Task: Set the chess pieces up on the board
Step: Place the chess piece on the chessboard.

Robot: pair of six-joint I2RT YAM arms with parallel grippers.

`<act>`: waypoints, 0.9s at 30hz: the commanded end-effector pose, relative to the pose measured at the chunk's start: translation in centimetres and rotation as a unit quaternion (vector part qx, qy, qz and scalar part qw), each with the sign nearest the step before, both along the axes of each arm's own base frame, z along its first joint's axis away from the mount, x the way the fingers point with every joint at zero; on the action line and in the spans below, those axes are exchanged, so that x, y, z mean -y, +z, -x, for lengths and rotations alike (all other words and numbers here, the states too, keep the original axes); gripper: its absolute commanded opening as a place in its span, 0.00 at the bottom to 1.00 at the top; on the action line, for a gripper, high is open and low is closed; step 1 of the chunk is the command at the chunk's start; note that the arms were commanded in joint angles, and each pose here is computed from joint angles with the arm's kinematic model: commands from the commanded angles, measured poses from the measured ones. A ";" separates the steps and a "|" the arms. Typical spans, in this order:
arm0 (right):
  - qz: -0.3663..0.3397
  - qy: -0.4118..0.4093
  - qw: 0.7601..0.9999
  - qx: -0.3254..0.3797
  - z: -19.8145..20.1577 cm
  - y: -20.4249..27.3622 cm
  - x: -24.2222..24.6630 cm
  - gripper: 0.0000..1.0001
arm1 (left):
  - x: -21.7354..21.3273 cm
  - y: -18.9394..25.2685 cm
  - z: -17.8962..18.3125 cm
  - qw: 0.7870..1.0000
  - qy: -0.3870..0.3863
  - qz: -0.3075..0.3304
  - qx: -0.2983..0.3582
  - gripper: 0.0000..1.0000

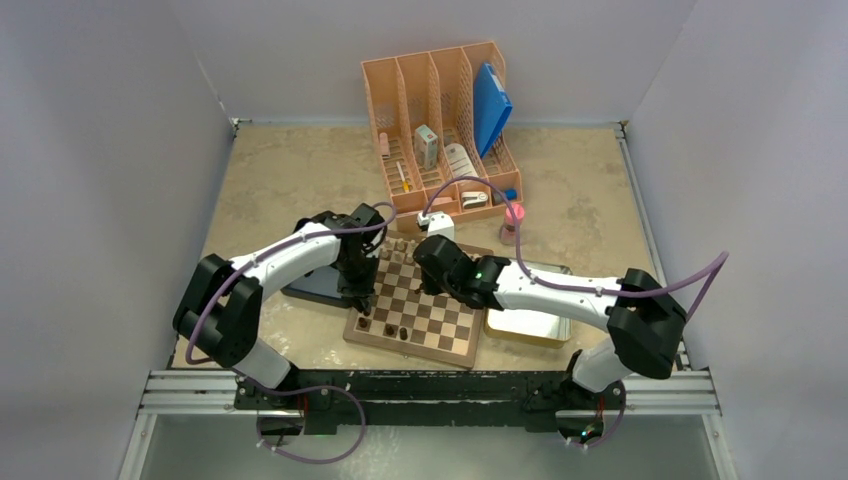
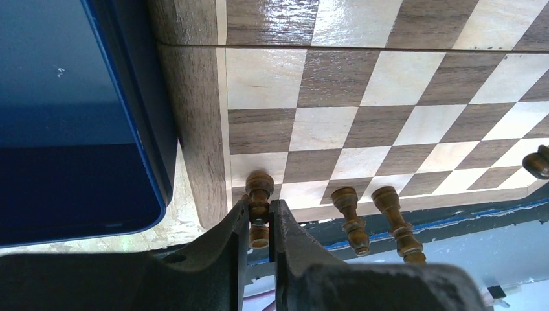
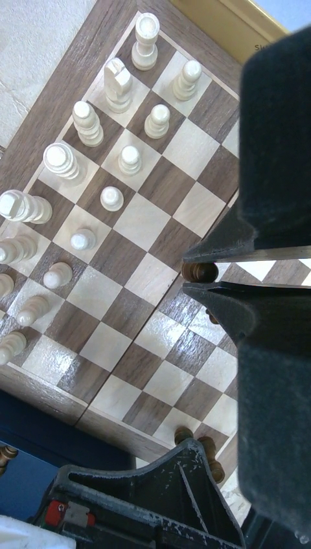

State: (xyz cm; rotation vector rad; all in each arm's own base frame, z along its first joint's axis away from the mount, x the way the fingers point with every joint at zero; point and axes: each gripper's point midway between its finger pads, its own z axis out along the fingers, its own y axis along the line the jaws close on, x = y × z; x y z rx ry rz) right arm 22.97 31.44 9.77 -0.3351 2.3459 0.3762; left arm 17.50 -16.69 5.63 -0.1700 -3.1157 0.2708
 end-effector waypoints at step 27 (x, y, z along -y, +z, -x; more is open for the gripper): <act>-0.030 -0.005 0.999 0.022 -0.4 2.1 -0.6 0.10 | 0.9 1.8 -1.9 0.999 0.007 0.008 0.043 0.31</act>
